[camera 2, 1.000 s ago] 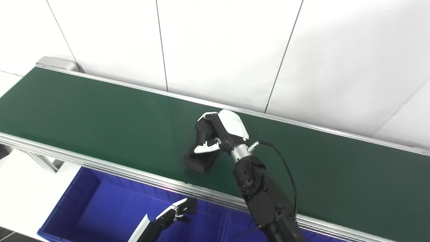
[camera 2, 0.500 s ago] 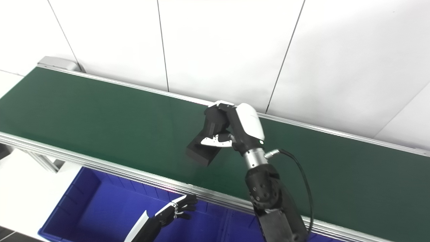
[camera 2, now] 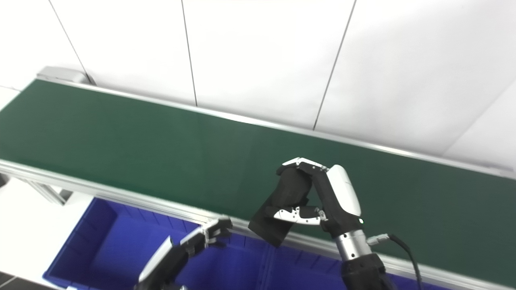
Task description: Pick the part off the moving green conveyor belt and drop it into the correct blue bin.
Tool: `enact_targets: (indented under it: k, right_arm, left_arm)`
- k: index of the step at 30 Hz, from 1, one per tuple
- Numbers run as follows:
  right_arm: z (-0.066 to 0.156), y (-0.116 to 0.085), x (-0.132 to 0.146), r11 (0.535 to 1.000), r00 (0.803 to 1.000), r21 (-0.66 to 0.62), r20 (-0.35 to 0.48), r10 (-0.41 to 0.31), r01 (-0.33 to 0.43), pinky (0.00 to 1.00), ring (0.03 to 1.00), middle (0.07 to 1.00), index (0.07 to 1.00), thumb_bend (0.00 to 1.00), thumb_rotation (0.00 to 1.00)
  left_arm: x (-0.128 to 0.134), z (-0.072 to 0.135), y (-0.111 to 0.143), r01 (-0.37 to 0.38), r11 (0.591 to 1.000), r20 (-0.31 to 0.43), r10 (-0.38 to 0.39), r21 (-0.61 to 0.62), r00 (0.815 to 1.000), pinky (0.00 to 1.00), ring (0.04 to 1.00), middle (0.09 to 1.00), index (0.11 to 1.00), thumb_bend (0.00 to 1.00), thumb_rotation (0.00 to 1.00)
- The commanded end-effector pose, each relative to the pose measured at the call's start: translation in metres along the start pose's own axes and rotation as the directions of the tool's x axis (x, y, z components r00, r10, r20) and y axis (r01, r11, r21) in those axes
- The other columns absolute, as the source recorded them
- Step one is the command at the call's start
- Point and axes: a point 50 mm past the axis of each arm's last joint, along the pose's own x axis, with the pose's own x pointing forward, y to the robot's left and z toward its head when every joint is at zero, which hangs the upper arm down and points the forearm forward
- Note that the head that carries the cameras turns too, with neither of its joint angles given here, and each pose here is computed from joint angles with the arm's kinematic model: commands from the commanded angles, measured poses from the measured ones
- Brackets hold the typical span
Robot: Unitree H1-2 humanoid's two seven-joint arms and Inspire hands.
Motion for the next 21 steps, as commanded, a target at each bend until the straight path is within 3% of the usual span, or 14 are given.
enact_targets:
  k: [1,11,16,21]
  right_arm:
    - [0.013,-0.012,-0.005,1.000,0.998,0.006,0.053,-0.029,0.028,0.34,0.373,0.479,0.566,0.50,0.00]
    - [-0.009,-0.009,-0.071,0.999,0.996,0.000,-0.081,0.034,-0.034,0.34,0.368,0.482,0.568,0.50,0.00]
    - [-0.022,-0.005,-0.085,0.995,0.982,-0.018,-0.167,0.092,-0.096,0.36,0.376,0.480,0.568,0.50,0.00]
    - [-0.034,0.000,-0.090,0.977,0.957,-0.053,-0.219,0.192,-0.209,0.39,0.383,0.489,0.565,0.50,0.00]
  left_arm:
    - [0.007,0.010,0.003,0.013,1.000,0.034,-0.013,-0.008,0.999,0.76,0.848,0.897,0.902,1.00,0.55]
    - [0.021,0.019,0.017,0.024,0.999,0.032,-0.025,0.023,0.999,0.75,0.851,0.894,0.900,1.00,0.56]
    - [0.019,0.021,0.027,0.041,0.998,0.006,-0.041,0.037,0.999,0.74,0.837,0.882,0.898,1.00,0.58]
    - [0.014,0.024,0.038,0.062,0.997,-0.026,-0.061,0.052,0.998,0.73,0.825,0.873,0.889,1.00,0.58]
